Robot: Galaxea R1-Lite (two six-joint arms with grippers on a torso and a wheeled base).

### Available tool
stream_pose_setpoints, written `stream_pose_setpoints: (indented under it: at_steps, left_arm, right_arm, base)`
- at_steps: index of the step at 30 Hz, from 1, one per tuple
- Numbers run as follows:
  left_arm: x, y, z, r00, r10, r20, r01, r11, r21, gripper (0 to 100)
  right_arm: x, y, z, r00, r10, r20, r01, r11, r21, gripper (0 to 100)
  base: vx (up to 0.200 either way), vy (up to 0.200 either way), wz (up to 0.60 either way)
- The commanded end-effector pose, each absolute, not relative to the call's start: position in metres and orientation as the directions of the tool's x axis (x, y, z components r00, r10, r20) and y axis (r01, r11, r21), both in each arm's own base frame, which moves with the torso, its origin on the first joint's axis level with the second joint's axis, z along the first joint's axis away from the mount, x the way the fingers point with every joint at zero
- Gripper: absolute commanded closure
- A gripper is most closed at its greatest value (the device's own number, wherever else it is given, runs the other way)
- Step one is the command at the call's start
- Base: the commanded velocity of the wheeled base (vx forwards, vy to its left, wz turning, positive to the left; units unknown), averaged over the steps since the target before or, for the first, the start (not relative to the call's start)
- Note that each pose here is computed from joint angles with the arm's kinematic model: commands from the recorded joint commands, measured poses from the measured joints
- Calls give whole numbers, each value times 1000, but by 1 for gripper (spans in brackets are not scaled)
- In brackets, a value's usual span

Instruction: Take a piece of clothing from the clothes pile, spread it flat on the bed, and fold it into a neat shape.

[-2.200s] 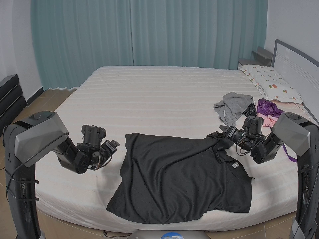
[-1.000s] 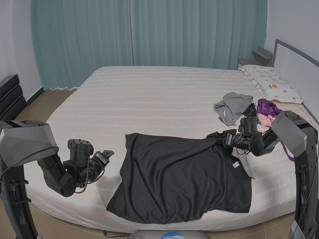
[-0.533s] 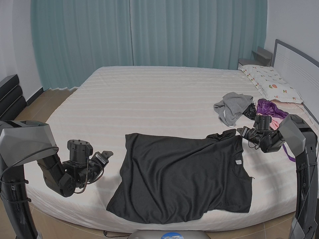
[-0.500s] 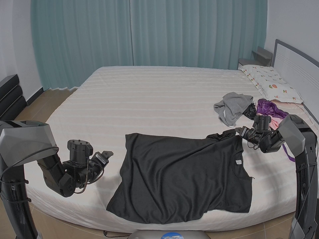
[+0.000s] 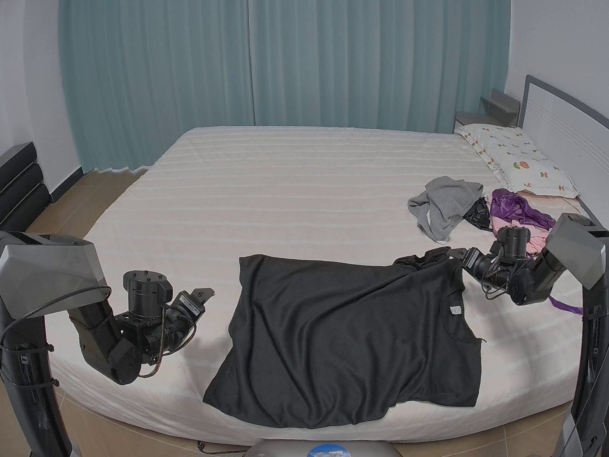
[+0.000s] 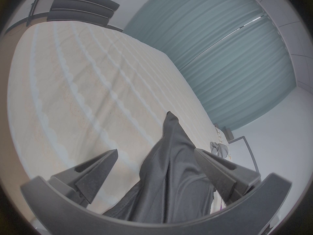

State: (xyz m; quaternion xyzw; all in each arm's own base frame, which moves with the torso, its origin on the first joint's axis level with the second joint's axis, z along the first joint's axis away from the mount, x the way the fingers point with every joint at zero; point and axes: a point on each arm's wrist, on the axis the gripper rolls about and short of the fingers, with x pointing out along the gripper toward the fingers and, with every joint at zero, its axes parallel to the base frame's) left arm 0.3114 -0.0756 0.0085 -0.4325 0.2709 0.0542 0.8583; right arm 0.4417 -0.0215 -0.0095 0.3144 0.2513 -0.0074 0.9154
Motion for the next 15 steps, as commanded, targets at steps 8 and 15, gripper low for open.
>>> stream_pose_setpoints:
  at_steps: [8, 15]
  left_arm:
    - [298, -76, 7, 846, -152, -510, -319, 623, -715, 0]
    - [295, -80, 6, 839, -164, -518, -316, 628, -711, 0]
  right_arm:
    - [335, -6, 27, 876, 206, -437, 190, 685, 703, 0]
    - [315, 0, 19, 870, 221, -441, 216, 632, 744, 0]
  base:
    - [-25, 0, 0]
    - [-143, 0, 0]
